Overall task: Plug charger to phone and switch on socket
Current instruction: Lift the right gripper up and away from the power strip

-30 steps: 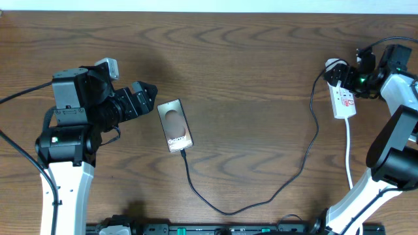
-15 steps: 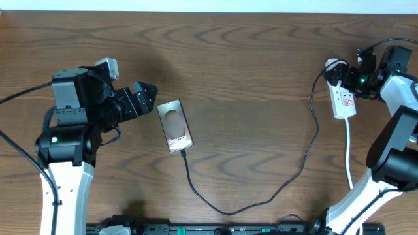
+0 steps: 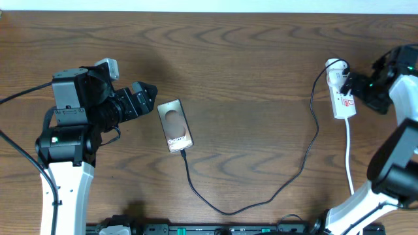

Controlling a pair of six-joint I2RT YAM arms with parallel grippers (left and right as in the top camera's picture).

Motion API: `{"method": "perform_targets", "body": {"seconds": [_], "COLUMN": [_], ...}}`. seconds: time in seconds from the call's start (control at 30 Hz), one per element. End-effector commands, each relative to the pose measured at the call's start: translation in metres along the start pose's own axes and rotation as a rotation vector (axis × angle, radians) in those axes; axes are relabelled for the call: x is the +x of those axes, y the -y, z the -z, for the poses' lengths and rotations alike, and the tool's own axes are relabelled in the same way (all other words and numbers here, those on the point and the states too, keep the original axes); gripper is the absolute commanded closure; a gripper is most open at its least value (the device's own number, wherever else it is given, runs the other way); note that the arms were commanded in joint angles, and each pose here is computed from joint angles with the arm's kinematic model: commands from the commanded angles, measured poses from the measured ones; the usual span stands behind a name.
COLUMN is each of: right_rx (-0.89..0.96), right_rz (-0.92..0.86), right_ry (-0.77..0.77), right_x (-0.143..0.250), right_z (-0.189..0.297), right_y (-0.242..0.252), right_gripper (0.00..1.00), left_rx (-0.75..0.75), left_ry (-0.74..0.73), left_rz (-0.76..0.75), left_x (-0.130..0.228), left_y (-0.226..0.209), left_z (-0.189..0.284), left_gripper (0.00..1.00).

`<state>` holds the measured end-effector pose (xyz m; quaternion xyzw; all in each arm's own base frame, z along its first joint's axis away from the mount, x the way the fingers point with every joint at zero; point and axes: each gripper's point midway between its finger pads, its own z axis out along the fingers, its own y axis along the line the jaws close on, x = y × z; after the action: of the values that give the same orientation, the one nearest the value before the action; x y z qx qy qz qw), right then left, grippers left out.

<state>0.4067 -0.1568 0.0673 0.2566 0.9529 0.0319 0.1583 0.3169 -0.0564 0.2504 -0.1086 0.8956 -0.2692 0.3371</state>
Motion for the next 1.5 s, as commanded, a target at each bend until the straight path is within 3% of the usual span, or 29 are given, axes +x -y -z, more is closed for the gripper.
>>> {"method": "perform_targets", "body": {"seconds": [0.0,0.4,1.47], "right_rx": [0.049,-0.24,-0.238], "right_rz": [-0.036,0.001,-0.002], "right_ry": [0.128,0.098,0.083], "right_x": [-0.016,0.021,0.025], "right_z": [0.056,0.128,0.129], "right_y": [0.003,-0.056,-0.055], "right_gripper": [0.01,0.01,0.01], "left_rx": [0.008,0.007,0.008], "left_ry": [0.002,-0.001,0.001], "left_rz": [-0.028,-0.026,-0.028], "left_x": [0.0,0.001,0.002], "left_y": [0.003,0.002,0.003], "left_z": [0.002,0.002,0.003], "left_gripper": [0.1,0.1,0.1]}}
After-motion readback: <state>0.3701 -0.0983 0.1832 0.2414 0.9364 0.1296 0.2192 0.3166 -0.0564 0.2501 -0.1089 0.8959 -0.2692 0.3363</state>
